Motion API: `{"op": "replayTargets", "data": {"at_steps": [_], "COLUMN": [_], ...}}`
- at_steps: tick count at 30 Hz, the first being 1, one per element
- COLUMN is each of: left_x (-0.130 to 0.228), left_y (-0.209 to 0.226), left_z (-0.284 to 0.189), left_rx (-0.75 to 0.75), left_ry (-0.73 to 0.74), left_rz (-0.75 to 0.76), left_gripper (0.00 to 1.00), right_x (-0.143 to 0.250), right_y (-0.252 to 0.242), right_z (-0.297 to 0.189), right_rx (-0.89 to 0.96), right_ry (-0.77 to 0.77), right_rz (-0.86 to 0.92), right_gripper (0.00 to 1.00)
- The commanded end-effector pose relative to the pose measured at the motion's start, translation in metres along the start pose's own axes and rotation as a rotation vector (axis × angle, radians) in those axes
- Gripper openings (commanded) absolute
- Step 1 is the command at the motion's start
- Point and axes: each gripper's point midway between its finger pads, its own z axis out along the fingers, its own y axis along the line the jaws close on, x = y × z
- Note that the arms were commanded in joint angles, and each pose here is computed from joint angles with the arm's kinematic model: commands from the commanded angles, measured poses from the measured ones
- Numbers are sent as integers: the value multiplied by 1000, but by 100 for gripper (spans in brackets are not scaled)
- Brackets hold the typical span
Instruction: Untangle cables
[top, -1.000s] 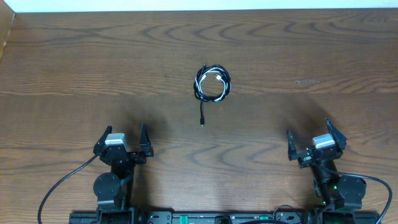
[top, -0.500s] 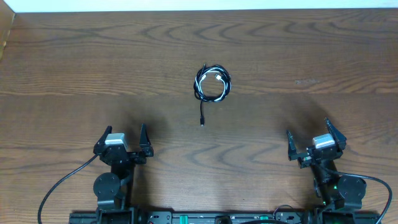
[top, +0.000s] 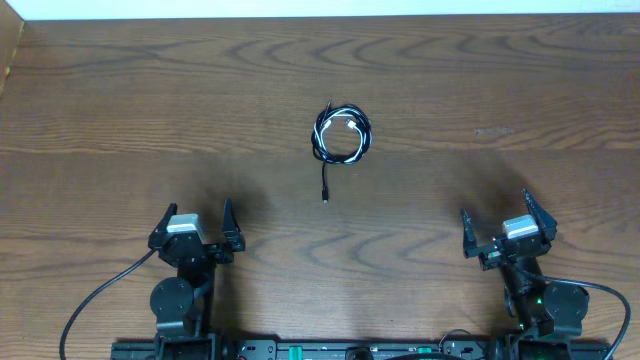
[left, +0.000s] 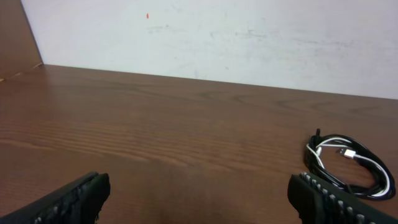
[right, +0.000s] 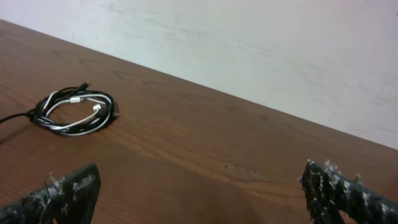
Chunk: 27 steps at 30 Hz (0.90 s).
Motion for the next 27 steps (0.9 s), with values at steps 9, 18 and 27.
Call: {"op": "replayTargets", "data": {"at_steps": [9,18,27], "left_x": [10,-9,-37], "left_y": [3,-14,-32], "left_z": [1,-3,0], "left_rx": [-11,80,160], "left_ry": [28,11,117], "left_rz": [8,8,6], "left_gripper": [96,96,96], "right_x": [-4,-6,-34], "right_y": [9,16,20], "right_z": [0,-1,-7], "right_rx": [-51,-93,-144], "right_ry": [-23,-24,-71], "right_rz": [-9,174,296], "right_gripper": [99,99,99]}}
